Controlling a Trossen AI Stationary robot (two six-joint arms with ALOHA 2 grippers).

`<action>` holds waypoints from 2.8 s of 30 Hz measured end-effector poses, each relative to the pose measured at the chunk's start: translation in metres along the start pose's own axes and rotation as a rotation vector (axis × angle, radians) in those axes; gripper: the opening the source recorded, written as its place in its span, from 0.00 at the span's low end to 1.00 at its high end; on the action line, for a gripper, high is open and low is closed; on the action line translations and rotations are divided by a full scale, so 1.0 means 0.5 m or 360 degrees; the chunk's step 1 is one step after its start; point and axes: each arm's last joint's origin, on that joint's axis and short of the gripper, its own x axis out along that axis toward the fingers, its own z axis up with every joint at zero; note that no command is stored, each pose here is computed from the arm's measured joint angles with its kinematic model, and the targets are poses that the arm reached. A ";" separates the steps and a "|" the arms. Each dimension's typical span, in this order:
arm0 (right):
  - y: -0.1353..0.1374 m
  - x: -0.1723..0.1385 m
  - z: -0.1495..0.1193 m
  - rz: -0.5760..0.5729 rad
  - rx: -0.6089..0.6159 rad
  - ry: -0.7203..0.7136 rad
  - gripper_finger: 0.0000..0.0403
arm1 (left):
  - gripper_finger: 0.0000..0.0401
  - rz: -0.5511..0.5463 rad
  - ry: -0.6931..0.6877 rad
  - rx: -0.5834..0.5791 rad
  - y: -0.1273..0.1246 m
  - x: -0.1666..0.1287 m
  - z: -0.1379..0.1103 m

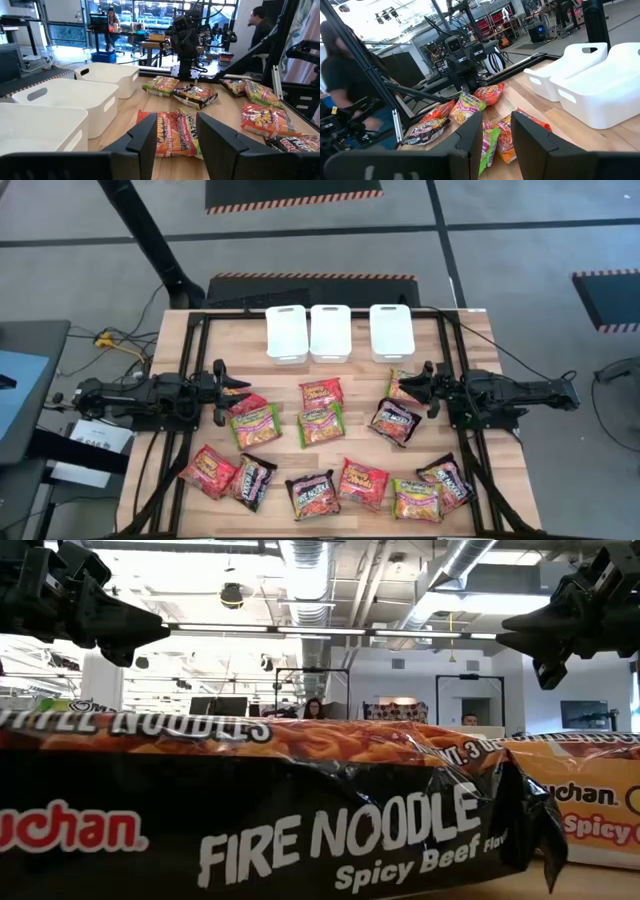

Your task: Sort Maruchan noodles

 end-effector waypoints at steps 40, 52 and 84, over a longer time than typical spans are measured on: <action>0.000 0.000 0.000 0.0000 0.0000 0.0000 0.31 | 0.31 0.0000 0.0000 0.0000 0.000 0.000 0.000; 0.000 0.000 0.000 0.0000 0.0000 0.0000 0.31 | 0.31 0.0001 0.0001 0.0000 0.000 0.000 0.000; 0.008 -0.001 0.016 0.0058 0.0133 -0.0110 0.31 | 0.31 0.0051 -0.0018 -0.0653 0.002 0.000 0.001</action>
